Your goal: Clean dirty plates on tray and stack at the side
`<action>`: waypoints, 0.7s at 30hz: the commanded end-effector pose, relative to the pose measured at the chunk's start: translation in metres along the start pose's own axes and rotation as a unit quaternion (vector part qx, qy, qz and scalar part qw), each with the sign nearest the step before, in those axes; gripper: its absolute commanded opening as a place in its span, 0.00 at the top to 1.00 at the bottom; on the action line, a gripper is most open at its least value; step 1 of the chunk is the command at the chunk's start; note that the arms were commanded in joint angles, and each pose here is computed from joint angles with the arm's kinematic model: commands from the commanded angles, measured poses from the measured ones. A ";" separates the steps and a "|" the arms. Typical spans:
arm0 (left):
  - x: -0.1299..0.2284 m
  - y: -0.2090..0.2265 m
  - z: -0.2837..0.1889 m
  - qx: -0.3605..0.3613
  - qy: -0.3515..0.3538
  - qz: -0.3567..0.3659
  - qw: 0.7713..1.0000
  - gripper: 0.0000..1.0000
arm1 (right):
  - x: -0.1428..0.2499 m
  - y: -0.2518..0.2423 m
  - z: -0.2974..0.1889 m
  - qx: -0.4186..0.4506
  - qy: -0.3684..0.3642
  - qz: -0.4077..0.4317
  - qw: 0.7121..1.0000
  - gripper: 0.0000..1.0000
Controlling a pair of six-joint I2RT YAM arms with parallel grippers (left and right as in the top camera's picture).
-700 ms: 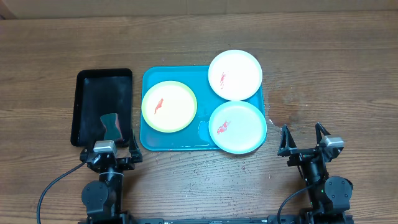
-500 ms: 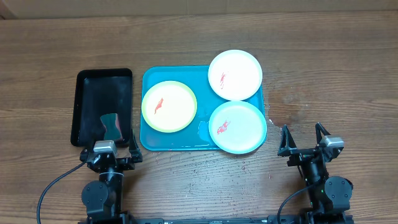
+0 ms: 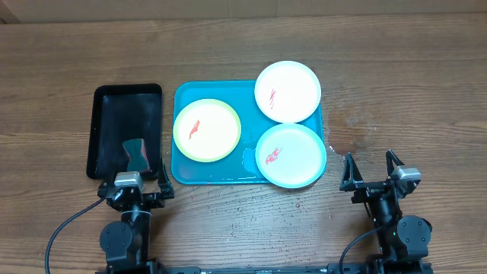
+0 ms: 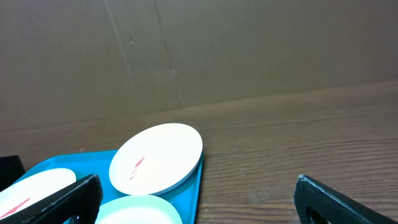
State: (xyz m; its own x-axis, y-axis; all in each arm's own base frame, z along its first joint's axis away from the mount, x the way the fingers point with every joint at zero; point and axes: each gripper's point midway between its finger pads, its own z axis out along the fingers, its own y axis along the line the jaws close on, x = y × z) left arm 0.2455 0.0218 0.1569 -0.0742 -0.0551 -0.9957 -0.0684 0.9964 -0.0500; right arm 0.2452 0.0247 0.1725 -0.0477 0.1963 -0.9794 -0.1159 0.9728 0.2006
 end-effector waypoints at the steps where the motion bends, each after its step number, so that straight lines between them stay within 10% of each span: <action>1: 0.000 -0.001 0.000 0.001 -0.003 0.008 1.000 0.00 | 0.002 0.000 0.000 -0.002 -0.002 0.000 1.000 0.00; 21: 0.000 -0.001 0.000 0.001 -0.003 0.008 1.000 0.00 | 0.000 -0.013 0.000 0.036 -0.007 -0.013 0.999 0.00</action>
State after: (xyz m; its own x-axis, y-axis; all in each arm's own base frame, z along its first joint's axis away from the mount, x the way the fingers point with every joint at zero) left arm 0.2455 0.0218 0.1569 -0.0742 -0.0551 -0.9957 -0.0684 0.9964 -0.0500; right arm 0.2461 0.0156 0.1724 -0.0363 0.1786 -0.9832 -0.0644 0.9814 0.1807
